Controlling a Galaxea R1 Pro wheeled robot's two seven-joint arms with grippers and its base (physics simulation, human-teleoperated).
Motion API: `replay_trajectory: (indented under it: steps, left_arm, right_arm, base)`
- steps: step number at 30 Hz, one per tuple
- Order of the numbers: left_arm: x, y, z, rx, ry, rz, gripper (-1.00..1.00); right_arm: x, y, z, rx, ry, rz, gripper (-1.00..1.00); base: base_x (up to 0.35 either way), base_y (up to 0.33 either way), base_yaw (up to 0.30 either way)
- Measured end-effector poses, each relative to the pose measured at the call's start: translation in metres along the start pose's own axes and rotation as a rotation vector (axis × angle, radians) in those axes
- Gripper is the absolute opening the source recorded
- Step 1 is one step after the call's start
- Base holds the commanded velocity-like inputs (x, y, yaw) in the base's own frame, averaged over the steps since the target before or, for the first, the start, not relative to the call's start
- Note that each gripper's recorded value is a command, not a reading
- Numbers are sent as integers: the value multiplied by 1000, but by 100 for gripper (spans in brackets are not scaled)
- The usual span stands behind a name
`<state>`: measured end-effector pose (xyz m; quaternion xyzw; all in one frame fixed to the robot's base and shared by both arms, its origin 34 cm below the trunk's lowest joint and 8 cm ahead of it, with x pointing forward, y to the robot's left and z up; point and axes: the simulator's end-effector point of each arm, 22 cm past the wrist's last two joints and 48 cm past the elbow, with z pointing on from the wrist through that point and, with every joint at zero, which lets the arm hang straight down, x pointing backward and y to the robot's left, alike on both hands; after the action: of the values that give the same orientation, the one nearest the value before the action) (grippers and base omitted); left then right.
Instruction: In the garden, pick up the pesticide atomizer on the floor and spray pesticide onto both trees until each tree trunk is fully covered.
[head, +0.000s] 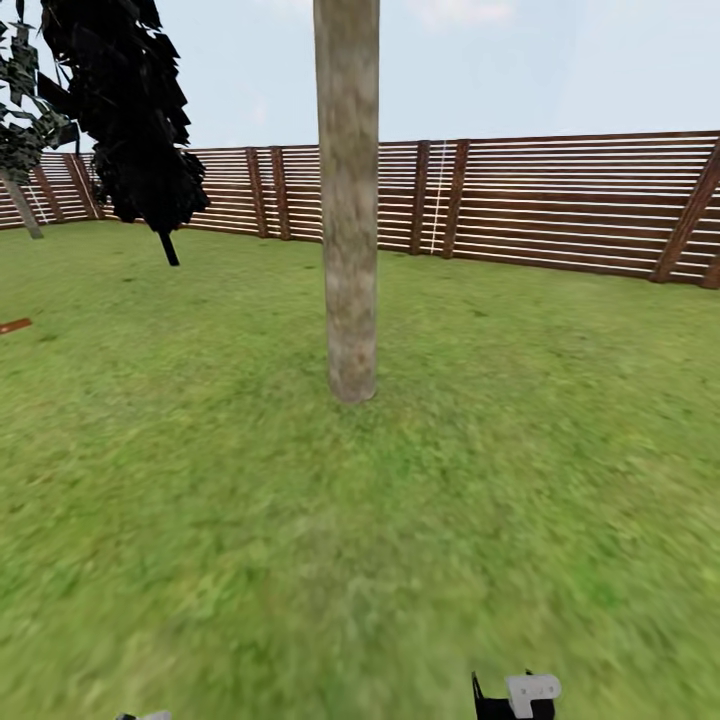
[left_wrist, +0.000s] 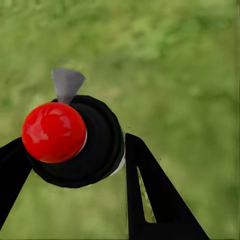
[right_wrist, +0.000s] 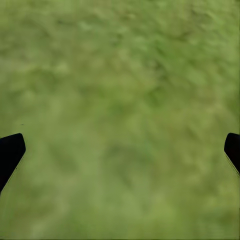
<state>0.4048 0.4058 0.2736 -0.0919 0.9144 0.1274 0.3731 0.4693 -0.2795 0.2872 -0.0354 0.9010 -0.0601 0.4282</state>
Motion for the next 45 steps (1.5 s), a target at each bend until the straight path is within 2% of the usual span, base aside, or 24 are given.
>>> replay_trajectory:
  steps: [13,45]
  left_arm:
    - [0,0,0,-1,0,-1,-100]
    - [0,0,0,-1,0,-1,-100]
  right_arm:
    - [-1,6,0,-7,-1,4,100]
    - [-1,6,0,-5,0,6,100]
  base:
    - [339,0,0]
    - [339,0,0]
